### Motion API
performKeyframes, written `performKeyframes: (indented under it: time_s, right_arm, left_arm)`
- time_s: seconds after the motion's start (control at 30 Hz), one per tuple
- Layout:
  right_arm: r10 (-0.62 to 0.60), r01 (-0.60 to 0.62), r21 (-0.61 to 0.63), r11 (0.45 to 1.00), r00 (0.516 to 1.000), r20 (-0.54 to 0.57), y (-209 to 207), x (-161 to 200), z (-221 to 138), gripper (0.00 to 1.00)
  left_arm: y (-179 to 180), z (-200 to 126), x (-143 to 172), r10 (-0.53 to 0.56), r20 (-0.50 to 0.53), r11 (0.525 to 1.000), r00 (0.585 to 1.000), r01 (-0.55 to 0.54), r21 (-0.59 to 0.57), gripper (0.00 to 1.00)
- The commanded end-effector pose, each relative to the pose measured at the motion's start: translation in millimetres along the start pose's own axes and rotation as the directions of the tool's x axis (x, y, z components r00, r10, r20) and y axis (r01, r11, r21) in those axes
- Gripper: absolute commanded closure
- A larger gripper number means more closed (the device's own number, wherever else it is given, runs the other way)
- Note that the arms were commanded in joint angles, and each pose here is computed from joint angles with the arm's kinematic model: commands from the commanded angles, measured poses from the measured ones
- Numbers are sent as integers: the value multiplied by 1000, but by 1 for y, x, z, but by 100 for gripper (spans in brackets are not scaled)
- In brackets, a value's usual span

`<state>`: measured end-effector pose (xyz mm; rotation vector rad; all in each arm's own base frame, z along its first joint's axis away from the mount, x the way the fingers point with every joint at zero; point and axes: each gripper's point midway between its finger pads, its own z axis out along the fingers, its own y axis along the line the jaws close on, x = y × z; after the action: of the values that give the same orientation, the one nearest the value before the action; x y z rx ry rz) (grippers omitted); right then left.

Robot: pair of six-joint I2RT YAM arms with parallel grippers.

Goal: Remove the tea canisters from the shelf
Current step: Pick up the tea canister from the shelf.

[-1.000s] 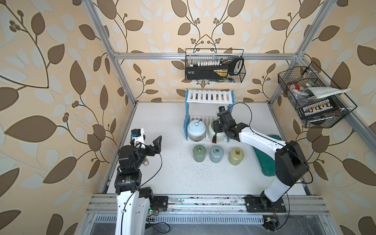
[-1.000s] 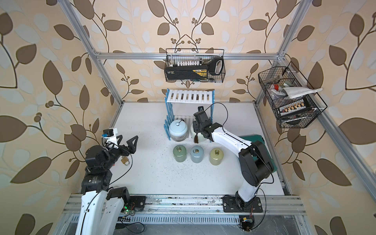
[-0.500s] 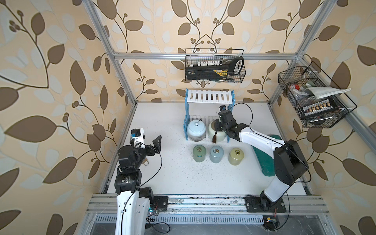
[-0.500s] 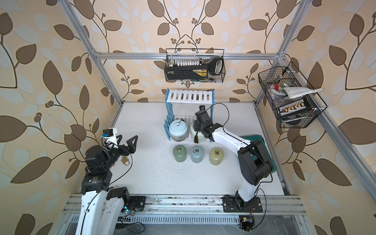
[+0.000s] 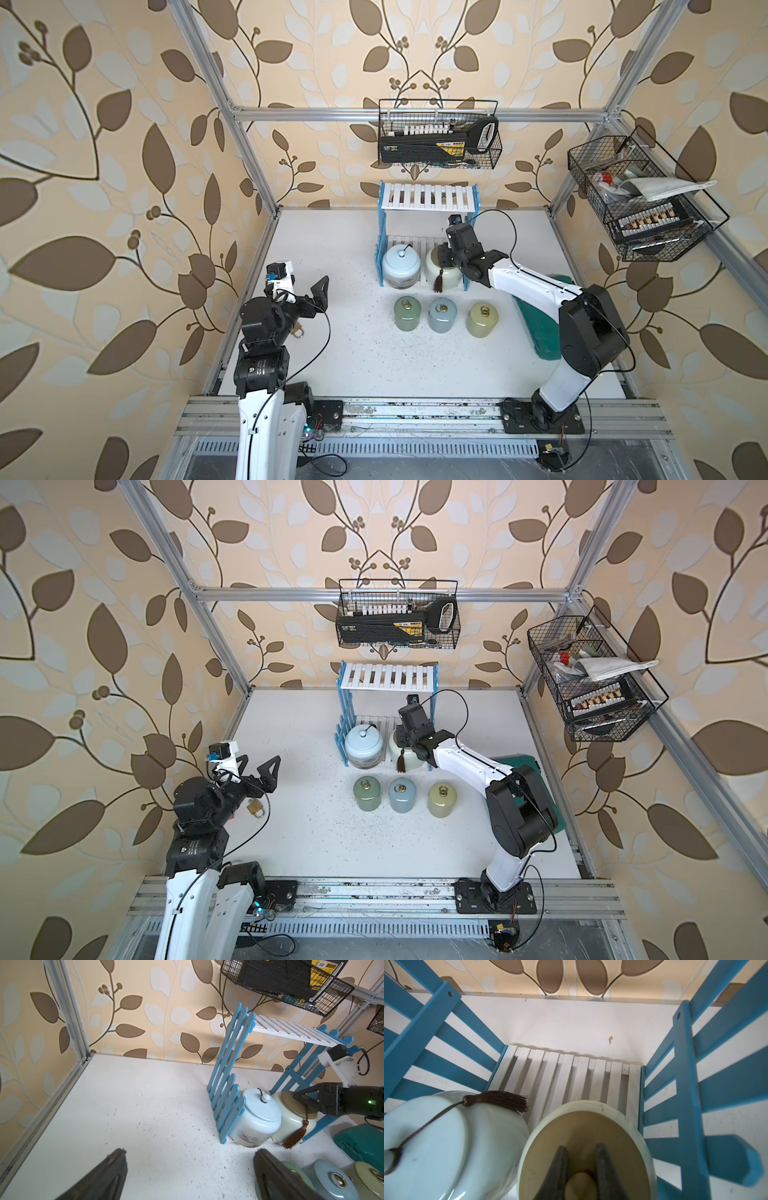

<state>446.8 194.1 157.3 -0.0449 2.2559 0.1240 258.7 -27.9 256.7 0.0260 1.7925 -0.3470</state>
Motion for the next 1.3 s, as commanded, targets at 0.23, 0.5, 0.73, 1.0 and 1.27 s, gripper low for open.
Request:
performKeyframes:
  time_s: [0.23, 0.5, 0.73, 1.0, 1.27]
  right_arm:
    - [-36, 38, -28, 999, 996, 80, 10, -50, -27, 100]
    - [8, 2, -74, 997, 991, 132, 15, -74, -53, 100]
    - [35, -15, -117, 993, 983, 179, 20, -96, -82, 100]
    - [34, 15, -180, 984, 964, 264, 39, -122, -132, 100]
    - [22, 77, -277, 958, 941, 337, 80, -141, -186, 100]
  left_arm:
    - [2, -1, -10, 7, 37, 1000, 999, -6, -11, 1]
    - [2, -1, -10, 11, 38, 1000, 999, -10, -17, 1]
    - [2, -3, -12, 15, 45, 1000, 999, -14, -20, 1]
    - [2, -3, -12, 15, 50, 1000, 999, -14, -19, 1]
    - [7, -7, -21, 17, 67, 998, 998, -13, -61, 1]
